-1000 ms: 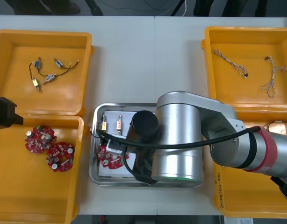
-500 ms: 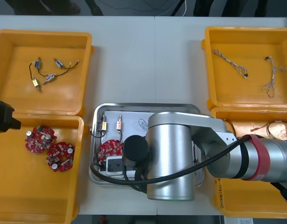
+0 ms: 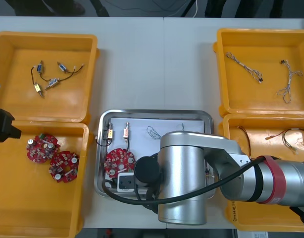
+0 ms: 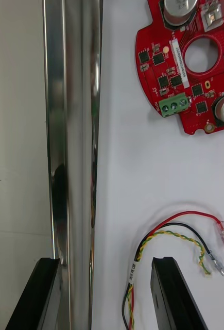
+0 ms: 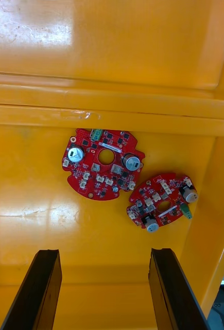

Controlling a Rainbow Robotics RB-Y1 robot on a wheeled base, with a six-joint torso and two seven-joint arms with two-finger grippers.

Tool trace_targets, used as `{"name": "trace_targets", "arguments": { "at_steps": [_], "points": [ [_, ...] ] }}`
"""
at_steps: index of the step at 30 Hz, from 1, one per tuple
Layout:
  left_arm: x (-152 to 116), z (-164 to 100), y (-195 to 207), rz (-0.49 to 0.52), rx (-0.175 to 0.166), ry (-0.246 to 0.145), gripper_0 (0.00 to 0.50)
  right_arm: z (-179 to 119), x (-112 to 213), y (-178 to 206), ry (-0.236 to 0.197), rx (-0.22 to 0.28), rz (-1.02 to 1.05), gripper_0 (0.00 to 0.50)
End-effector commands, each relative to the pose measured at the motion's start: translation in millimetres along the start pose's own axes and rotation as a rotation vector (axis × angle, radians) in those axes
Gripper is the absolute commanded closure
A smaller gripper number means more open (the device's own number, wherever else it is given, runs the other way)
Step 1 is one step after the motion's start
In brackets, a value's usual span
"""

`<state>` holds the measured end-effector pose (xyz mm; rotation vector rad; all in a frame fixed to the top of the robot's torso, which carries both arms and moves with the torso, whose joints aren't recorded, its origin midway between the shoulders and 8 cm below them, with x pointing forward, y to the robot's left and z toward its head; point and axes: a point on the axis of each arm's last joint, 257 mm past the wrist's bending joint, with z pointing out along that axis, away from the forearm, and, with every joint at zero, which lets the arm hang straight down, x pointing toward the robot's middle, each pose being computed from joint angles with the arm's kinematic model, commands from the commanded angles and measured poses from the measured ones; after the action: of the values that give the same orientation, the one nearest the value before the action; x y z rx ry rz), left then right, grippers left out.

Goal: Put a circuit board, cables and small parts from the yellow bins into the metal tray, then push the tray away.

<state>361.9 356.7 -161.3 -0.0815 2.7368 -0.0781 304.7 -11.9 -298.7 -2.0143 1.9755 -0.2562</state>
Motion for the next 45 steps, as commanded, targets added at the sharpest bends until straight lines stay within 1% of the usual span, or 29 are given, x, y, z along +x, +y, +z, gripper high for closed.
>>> {"name": "trace_targets", "arguments": {
  "at_steps": [1, 9, 14, 17, 18, 21, 23, 29, 34, 38, 41, 45],
  "points": [
    [-1, -14, 16, 0.076, -0.050, -0.018, 0.000, 9, -1, 16, 0.013, -0.005, -0.009, 0.000],
    [-1, -14, 16, 0.076, -0.050, -0.018, 0.000, 12, -2, 29, 0.013, -0.030, 0.001, 0.000],
    [-1, -14, 16, 0.076, -0.050, -0.018, 0.000, 13, -7, 35, 0.010, -0.029, -0.007, 0.000],
    [-1, -14, 16, 0.076, -0.050, -0.018, 0.000, 17, -9, 37, 0.020, -0.038, 0.002, 0.000],
    [-1, -14, 16, 0.076, -0.050, -0.018, 0.000, 20, -8, 36, 0.031, -0.037, 0.008, 0.000],
    [-1, -14, 16, 0.076, -0.050, -0.018, 0.000, 26, -8, 32, 0.044, -0.025, 0.018, 0.000],
    [-1, -14, 16, 0.076, -0.050, -0.018, 0.000, 27, -10, 32, 0.046, -0.025, 0.020, 0.000],
    [-1, -14, 16, 0.076, -0.050, -0.018, 0.000, 26, -16, 34, 0.033, -0.027, 0.030, 0.000],
    [-1, -14, 16, 0.076, -0.050, -0.018, 0.000, 27, -16, 33, 0.033, -0.025, 0.033, 0.000],
    [-1, -14, 16, 0.076, -0.050, -0.018, 0.000, 28, -14, 33, 0.036, -0.018, 0.032, 0.000],
    [-1, -14, 16, 0.076, -0.050, -0.018, 0.000, 30, -13, 31, 0.039, 0.002, 0.026, 0.000],
    [-1, -14, 16, 0.076, -0.050, -0.018, 0.000, 31, -13, 31, 0.038, 0.004, 0.030, 0.000]
  ]
}}
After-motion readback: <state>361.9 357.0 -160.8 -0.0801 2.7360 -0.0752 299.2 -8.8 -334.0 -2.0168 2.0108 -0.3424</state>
